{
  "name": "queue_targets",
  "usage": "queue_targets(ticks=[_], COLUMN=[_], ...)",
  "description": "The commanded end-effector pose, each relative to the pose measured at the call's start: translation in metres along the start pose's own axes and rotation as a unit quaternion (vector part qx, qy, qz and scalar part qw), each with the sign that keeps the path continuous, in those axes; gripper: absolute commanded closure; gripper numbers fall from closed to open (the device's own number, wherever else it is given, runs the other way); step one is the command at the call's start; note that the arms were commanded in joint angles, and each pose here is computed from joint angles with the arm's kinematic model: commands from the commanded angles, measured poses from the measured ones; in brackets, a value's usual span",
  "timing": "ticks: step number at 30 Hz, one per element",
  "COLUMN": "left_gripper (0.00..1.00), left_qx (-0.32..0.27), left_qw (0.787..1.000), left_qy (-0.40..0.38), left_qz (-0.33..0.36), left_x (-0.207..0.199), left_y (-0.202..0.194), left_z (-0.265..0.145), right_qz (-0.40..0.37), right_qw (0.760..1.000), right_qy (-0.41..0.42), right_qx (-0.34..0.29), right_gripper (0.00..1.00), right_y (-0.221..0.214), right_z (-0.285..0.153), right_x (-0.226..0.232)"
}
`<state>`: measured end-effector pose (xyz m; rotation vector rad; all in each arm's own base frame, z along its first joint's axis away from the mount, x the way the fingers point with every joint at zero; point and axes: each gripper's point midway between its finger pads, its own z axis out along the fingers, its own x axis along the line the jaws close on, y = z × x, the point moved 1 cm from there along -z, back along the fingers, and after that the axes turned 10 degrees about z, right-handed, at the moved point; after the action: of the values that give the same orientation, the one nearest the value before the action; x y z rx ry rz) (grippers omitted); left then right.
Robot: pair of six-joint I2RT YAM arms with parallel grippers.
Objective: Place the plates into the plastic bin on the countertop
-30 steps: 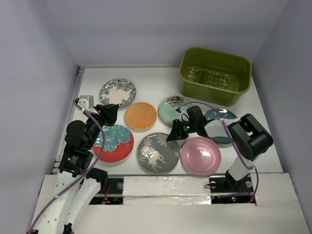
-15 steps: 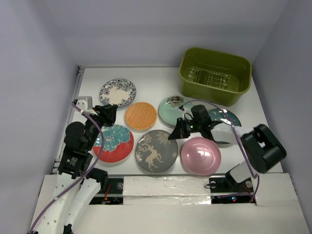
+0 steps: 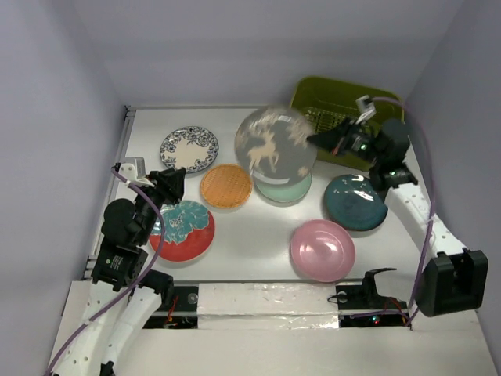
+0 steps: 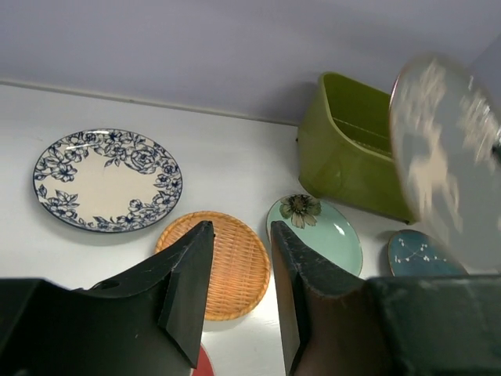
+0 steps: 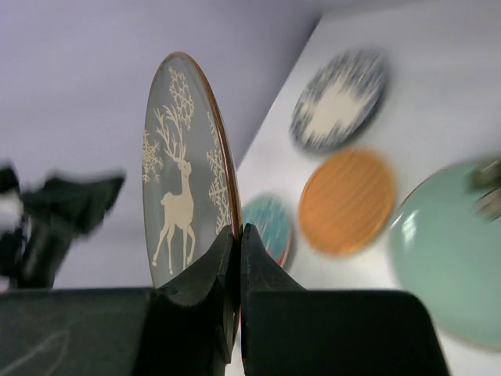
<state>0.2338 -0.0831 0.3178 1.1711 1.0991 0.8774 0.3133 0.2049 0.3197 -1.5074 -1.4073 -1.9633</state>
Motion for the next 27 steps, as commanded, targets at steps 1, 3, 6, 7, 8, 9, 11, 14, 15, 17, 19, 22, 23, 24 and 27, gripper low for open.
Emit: queue_targets(ticks=[1, 3, 6, 7, 8, 9, 11, 14, 15, 17, 19, 22, 23, 24, 27], left_gripper=[0.67, 0.62, 0.54, 0.52, 0.51, 0.51, 0.50, 0.50, 0.50, 0.50, 0.50, 0.50, 0.50, 0.50, 0.50], left_qx=[-0.024, -0.026, -0.030, -0.032, -0.032, -0.033, -0.031, -0.031, -0.030, -0.029, -0.029, -0.029, -0.029, -0.028, -0.028], left_qw=[1.000, 1.000, 0.999, 0.999, 0.999, 0.999, 0.999, 0.999, 0.999, 0.999, 0.999, 0.999, 0.999, 0.999, 0.999], left_qy=[0.000, -0.008, -0.013, -0.013, -0.014, -0.015, -0.020, -0.022, -0.026, -0.027, -0.027, -0.026, -0.026, -0.026, -0.028], left_qz=[0.000, -0.001, -0.001, -0.001, -0.001, -0.001, -0.001, -0.001, -0.002, -0.002, -0.002, -0.001, -0.001, -0.001, -0.001], left_x=[-0.001, -0.005, -0.006, -0.006, -0.007, -0.007, -0.009, -0.010, -0.012, -0.012, -0.012, -0.012, -0.012, -0.012, -0.012], left_y=[0.014, 0.014, 0.016, 0.016, 0.016, 0.017, 0.015, 0.015, 0.015, 0.015, 0.015, 0.015, 0.015, 0.014, 0.014], left_z=[-0.002, -0.003, -0.005, -0.005, -0.006, -0.006, -0.006, -0.006, -0.006, -0.005, -0.005, -0.005, -0.005, -0.005, -0.005], right_qz=[-0.029, -0.017, 0.005, -0.003, 0.001, 0.011, 0.010, 0.016, 0.015, 0.014, 0.011, 0.026, 0.028, 0.030, 0.041], right_qw=[0.987, 0.975, 0.953, 0.947, 0.937, 0.932, 0.923, 0.910, 0.907, 0.897, 0.893, 0.882, 0.880, 0.879, 0.875], right_qy=[0.034, -0.005, -0.081, -0.100, -0.123, -0.143, -0.168, -0.205, -0.217, -0.257, -0.275, -0.328, -0.342, -0.349, -0.371], right_qx=[-0.153, -0.220, -0.291, -0.304, -0.326, -0.332, -0.347, -0.360, -0.361, -0.360, -0.356, -0.336, -0.327, -0.322, -0.309], right_gripper=[1.00, 1.00, 1.00, 1.00, 1.00, 1.00, 1.00, 1.00, 1.00, 1.00, 1.00, 1.00, 1.00, 1.00, 1.00], right_y=[0.107, 0.159, 0.211, 0.225, 0.239, 0.249, 0.266, 0.285, 0.288, 0.293, 0.294, 0.282, 0.278, 0.275, 0.265], right_z=[-0.022, -0.034, -0.048, -0.052, -0.057, -0.060, -0.064, -0.072, -0.072, -0.074, -0.074, -0.076, -0.075, -0.075, -0.075], right_x=[0.041, 0.017, -0.031, -0.034, -0.045, -0.066, -0.077, -0.103, -0.110, -0.132, -0.146, -0.186, -0.201, -0.209, -0.235])
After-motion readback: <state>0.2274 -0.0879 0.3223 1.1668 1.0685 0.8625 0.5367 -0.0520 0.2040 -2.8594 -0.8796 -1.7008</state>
